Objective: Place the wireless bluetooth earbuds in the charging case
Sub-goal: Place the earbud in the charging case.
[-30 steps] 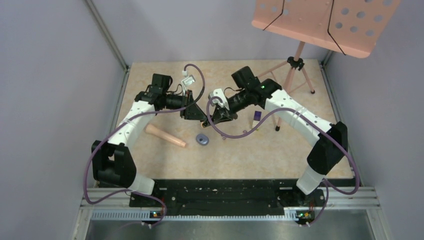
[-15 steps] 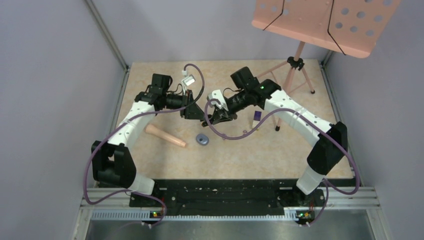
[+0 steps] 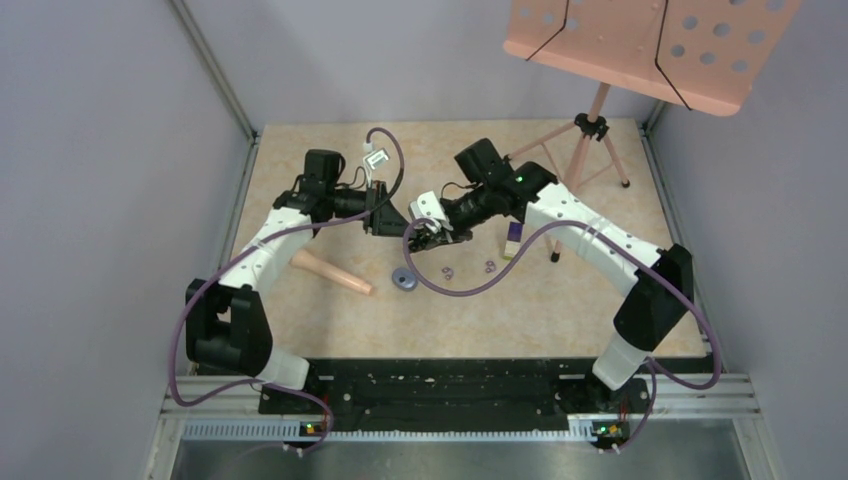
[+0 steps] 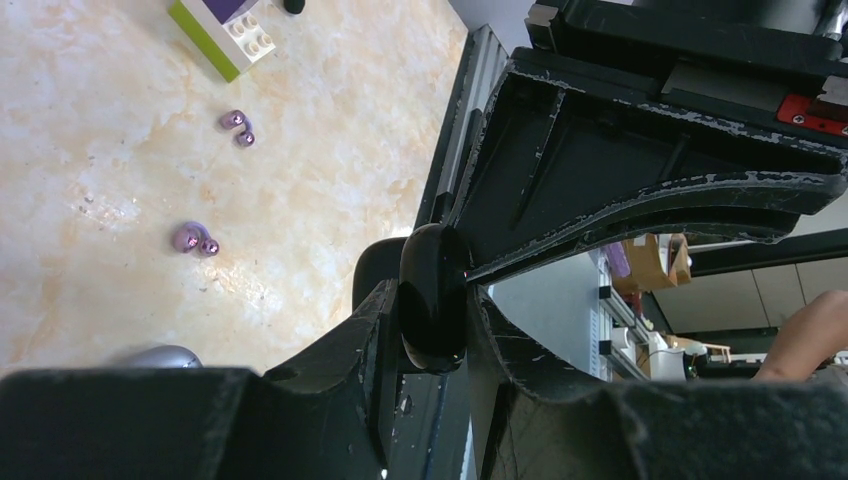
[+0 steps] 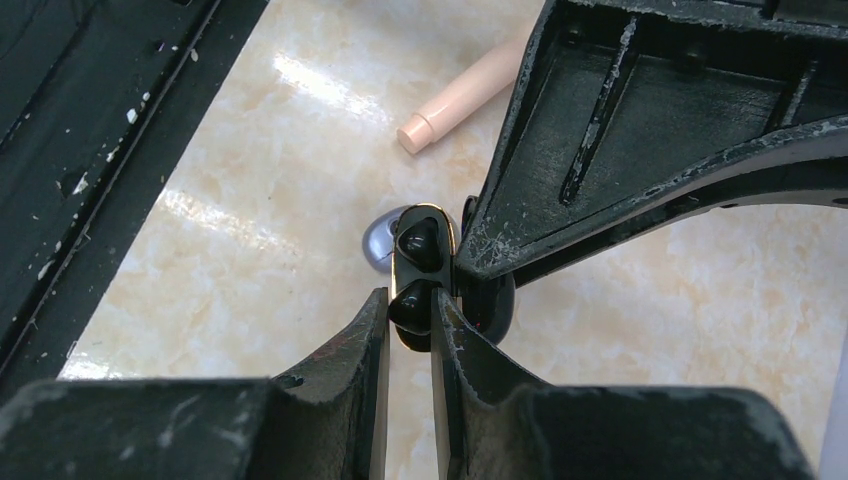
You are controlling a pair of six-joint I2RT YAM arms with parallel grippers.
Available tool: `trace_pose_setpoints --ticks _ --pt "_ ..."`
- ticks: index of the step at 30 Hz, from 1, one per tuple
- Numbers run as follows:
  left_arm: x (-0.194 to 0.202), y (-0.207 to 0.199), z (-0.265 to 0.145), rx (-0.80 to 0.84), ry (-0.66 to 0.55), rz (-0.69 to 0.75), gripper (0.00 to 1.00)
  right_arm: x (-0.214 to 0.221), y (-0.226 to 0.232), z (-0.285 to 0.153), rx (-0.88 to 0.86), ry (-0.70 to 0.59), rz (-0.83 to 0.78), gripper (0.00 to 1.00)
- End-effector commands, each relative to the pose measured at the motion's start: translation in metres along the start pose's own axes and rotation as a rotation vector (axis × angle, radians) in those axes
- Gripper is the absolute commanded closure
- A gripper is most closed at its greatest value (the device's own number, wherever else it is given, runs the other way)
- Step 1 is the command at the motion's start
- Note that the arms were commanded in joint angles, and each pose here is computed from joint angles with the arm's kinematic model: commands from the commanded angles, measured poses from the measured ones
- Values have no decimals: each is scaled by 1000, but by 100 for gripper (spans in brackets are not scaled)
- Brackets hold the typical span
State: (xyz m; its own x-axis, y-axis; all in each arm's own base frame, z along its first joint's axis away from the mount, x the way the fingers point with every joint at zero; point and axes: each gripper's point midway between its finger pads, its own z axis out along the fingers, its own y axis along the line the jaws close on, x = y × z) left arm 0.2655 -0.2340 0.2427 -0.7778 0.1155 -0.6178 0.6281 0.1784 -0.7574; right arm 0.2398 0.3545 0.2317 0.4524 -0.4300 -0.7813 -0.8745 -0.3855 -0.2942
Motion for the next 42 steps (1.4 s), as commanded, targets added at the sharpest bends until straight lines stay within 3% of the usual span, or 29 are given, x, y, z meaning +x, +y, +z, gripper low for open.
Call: trace_pose_setpoints --ticks 1,10,16,21,24,27,32,42 --pt "-1 -31 -1 116 9 54 100 -9 -5 -3 15 3 -89 97" --pt "2 -28 0 113 14 46 100 -41 -9 -22 53 -53 -163 70" --pt "2 -22 2 112 17 36 100 -69 -8 -39 100 -116 -180 62" --pt "3 -15 3 97 19 35 100 -72 -2 -55 149 -87 -188 55" --pt "3 -13 4 103 23 34 100 -69 -3 -67 227 -89 -102 50" --pt "-3 -18 3 121 21 61 100 -52 -13 -79 339 -120 100 43" --pt "-15 -27 1 146 18 141 100 -22 -8 -69 269 -187 363 48" --pt "-32 -40 1 198 13 224 100 -20 -12 -43 110 -265 420 48"
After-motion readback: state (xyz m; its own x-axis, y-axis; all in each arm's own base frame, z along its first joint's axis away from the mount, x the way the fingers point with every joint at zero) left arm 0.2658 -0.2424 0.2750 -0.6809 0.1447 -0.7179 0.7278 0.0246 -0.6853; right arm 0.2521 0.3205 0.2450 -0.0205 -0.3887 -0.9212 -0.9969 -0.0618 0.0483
